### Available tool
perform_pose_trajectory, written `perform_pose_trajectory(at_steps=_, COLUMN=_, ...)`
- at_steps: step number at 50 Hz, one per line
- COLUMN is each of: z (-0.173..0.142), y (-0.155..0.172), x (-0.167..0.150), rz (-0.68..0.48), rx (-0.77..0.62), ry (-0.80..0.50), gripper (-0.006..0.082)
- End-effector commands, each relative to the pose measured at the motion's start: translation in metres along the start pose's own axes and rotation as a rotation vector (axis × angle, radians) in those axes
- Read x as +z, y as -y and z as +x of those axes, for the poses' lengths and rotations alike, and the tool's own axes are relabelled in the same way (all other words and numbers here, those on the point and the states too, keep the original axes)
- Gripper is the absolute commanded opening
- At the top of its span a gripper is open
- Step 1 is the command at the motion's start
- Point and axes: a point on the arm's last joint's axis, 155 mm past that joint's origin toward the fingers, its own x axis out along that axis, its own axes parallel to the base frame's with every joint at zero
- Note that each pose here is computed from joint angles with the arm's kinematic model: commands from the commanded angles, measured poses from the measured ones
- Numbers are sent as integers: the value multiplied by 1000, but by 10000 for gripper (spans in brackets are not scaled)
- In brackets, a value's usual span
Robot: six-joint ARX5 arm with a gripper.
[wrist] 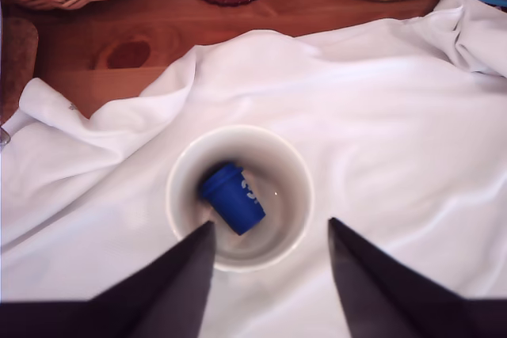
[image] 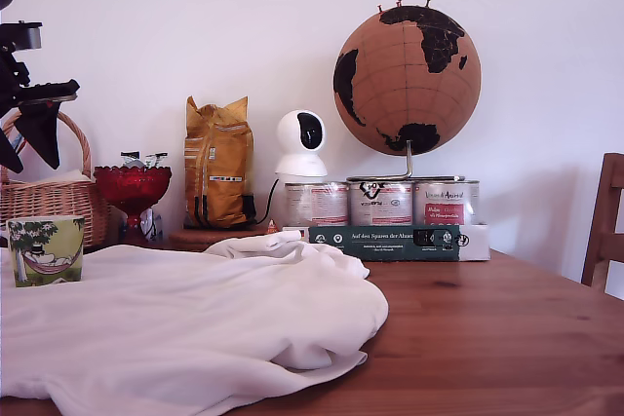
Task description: Pick the blue coffee capsule and place it inside the green coffee cup
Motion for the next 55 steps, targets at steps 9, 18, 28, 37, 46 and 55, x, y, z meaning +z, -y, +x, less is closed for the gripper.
perform_pose_trajectory(at_steps=9, z=4, y=0, x=-9, rz=0, rx=-9, ry=-31, gripper=-11)
perform_pose_trajectory(at_steps=18, z=-4, y=5, x=-2, rz=16, rx=-22, ry=-6, gripper=-11)
perform_pose_trajectory(at_steps=28, z=-30, y=11, x=21, rz=35, rx=-24, ry=88, gripper=-12)
perform_pose_trajectory(at_steps=37, z=-65, y=22, x=45, rz=61, rx=-30, ry=195, gripper=-12)
perform_pose_trajectory(at_steps=46, z=-102, y=37, x=61, rz=99, rx=-47, ry=334, gripper=-12)
perform_pose_trajectory(at_steps=55, z=-124, y=44, x=52, rz=125, rx=-54, ry=423, gripper=-12)
